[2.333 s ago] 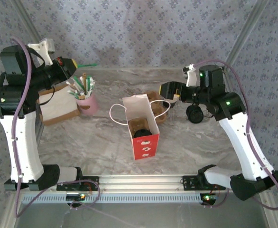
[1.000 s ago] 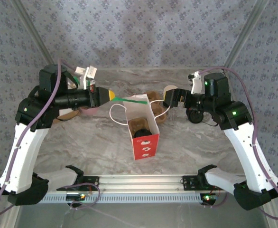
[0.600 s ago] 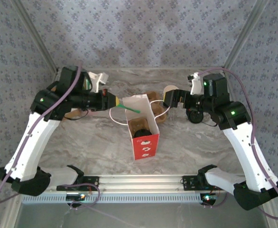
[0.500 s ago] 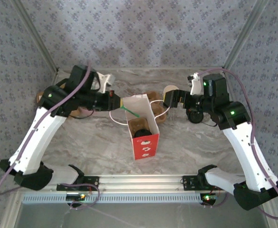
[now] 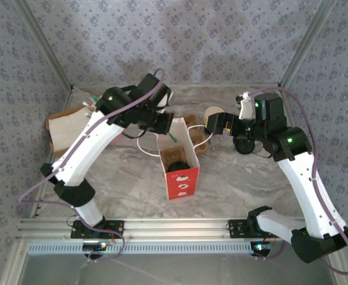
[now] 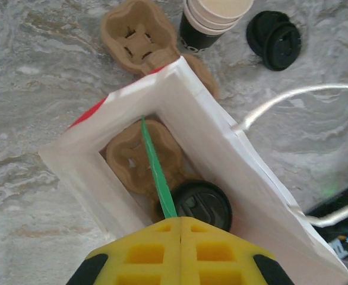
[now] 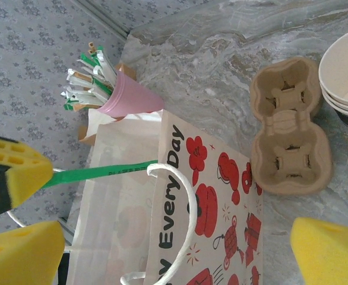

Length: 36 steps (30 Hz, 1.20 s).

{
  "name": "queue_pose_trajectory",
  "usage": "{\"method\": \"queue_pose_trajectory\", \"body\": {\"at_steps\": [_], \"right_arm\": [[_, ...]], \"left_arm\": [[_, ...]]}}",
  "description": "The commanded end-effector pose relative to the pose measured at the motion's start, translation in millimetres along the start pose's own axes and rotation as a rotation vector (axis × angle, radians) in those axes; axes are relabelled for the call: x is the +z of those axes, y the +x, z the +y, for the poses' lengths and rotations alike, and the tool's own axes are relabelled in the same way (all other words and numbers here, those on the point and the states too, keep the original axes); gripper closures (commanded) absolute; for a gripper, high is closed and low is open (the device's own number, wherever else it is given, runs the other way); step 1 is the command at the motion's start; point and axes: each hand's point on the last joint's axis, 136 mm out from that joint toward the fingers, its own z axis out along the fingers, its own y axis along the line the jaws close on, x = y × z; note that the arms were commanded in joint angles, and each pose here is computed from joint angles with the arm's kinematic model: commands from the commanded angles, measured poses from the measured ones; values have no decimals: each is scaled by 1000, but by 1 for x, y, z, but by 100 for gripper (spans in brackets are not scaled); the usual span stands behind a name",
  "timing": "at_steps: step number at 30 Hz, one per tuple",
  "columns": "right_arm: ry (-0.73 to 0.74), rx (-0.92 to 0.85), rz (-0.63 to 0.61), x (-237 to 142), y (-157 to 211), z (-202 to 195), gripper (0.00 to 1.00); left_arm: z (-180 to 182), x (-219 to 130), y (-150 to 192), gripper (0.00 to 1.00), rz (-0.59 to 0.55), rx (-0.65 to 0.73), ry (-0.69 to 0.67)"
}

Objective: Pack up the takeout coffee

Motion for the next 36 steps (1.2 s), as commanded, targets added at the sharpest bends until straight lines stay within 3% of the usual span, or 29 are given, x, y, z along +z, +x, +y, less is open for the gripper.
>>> {"method": "queue_pose_trajectory", "body": {"at_steps": [1, 5, 11, 21, 29, 35, 36], "right_arm": [[-24, -4, -4, -1, 1, 2, 0], [-17, 0, -2, 0, 2, -2, 0], [-35, 2, -5, 3, -4, 1, 0], [-82, 1, 23, 8, -8, 12, 0], [-133, -89, 68, 6, 0, 41, 0], [-118, -121, 101, 17, -2, 50, 0], [-114, -117, 103, 19, -4, 50, 0]], "left_arm": [[12, 7, 1, 100, 38, 51, -90], [11, 26, -3, 99, 72, 67, -113], [16, 39, -7, 90, 78, 62, -142], [26, 39, -19, 66, 29, 15, -115], [44, -17, -36, 32, -164, -42, -93], [95, -63, -30, 1, -316, -177, -131], [105, -70, -28, 0, -339, -206, -137]]}}
